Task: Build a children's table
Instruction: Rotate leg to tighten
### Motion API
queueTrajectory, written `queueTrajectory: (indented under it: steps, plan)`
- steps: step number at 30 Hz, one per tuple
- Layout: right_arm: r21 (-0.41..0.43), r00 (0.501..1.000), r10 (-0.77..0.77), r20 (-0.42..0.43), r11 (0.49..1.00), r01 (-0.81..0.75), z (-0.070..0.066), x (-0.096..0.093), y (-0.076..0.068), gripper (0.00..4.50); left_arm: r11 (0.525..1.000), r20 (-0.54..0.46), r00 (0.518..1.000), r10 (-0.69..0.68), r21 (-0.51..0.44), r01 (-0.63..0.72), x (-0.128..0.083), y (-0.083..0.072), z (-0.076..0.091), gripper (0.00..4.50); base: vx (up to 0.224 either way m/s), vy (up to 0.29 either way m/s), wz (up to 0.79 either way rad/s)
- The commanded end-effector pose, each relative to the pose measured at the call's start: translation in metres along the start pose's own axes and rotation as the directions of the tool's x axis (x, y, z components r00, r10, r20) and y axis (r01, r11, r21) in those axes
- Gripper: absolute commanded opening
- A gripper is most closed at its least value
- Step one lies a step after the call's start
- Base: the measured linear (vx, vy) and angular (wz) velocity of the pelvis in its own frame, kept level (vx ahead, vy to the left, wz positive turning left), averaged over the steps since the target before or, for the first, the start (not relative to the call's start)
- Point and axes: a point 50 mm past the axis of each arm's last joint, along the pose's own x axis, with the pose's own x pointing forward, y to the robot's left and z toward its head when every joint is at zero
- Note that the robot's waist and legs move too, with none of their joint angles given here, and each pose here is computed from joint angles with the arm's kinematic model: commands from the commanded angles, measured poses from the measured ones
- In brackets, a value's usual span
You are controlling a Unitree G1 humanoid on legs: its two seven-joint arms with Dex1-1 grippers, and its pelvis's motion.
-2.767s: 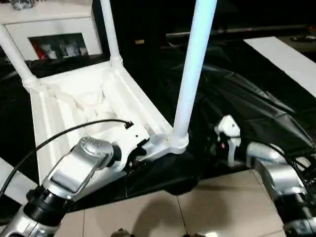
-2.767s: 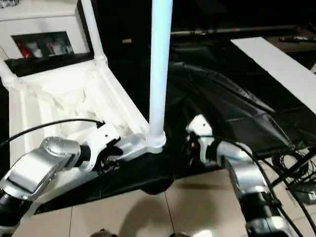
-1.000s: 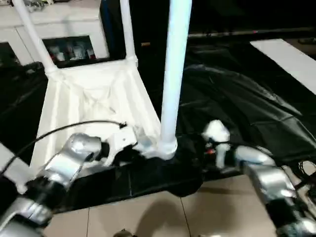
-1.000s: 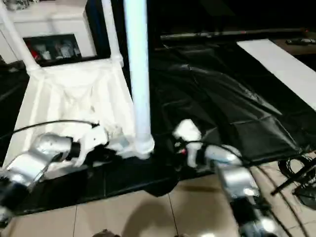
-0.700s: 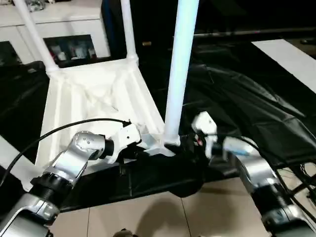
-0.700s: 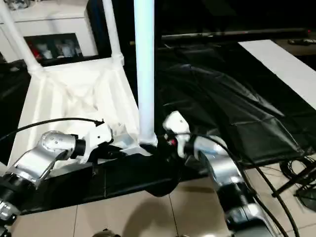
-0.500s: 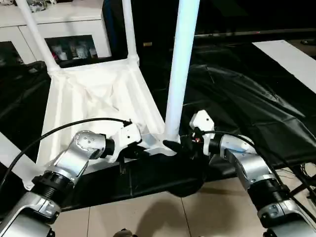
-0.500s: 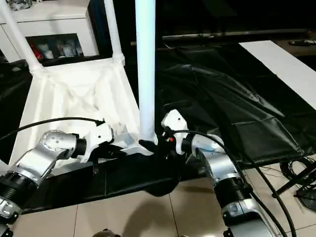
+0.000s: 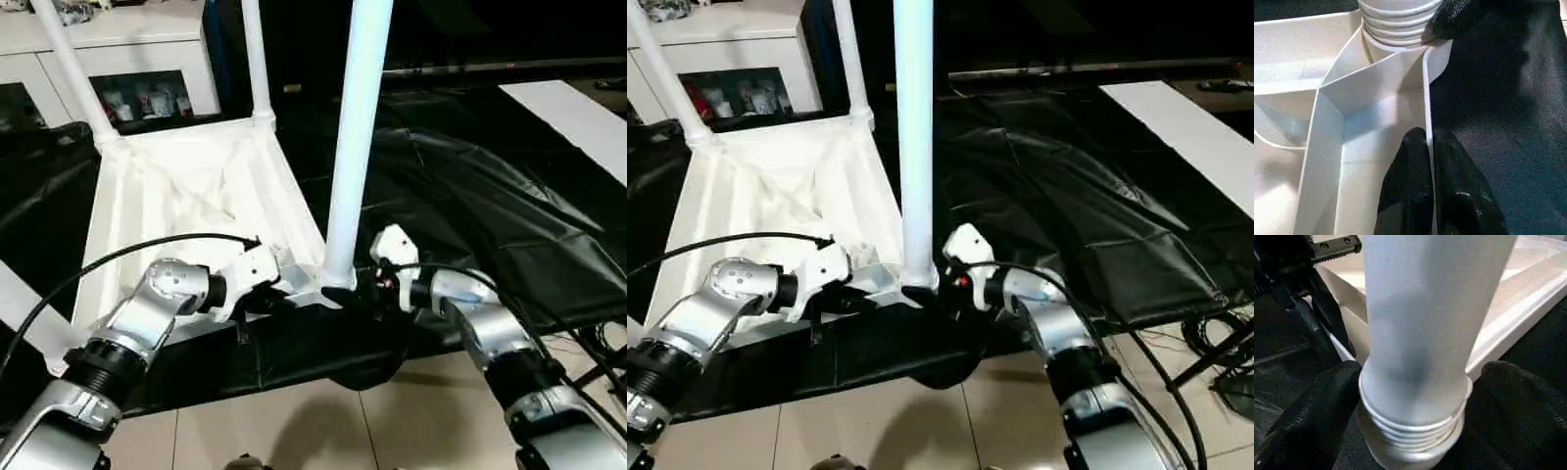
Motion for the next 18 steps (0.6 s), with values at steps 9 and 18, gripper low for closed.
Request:
queueTrajectory:
  steps: [9,18]
  plan:
    - [-0.01,0.999,0.008,0.038,1.0,-0.007,0.0056,0.0052,-0.0034,3.49,0.999,0.047,0.999,0.021,0.037,-0.023,-0.0042,0.0061,0.0095,0.0,0.0,0.0,0.0]
    - [-0.003,0.998,0.006,0.06,1.0,-0.006,0.0067,0.0072,-0.0046,2.85,0.999,0.035,0.999,0.022,0.033,-0.023,-0.0063,0.0065,0.0072,0.0,0.0,0.0,0.0]
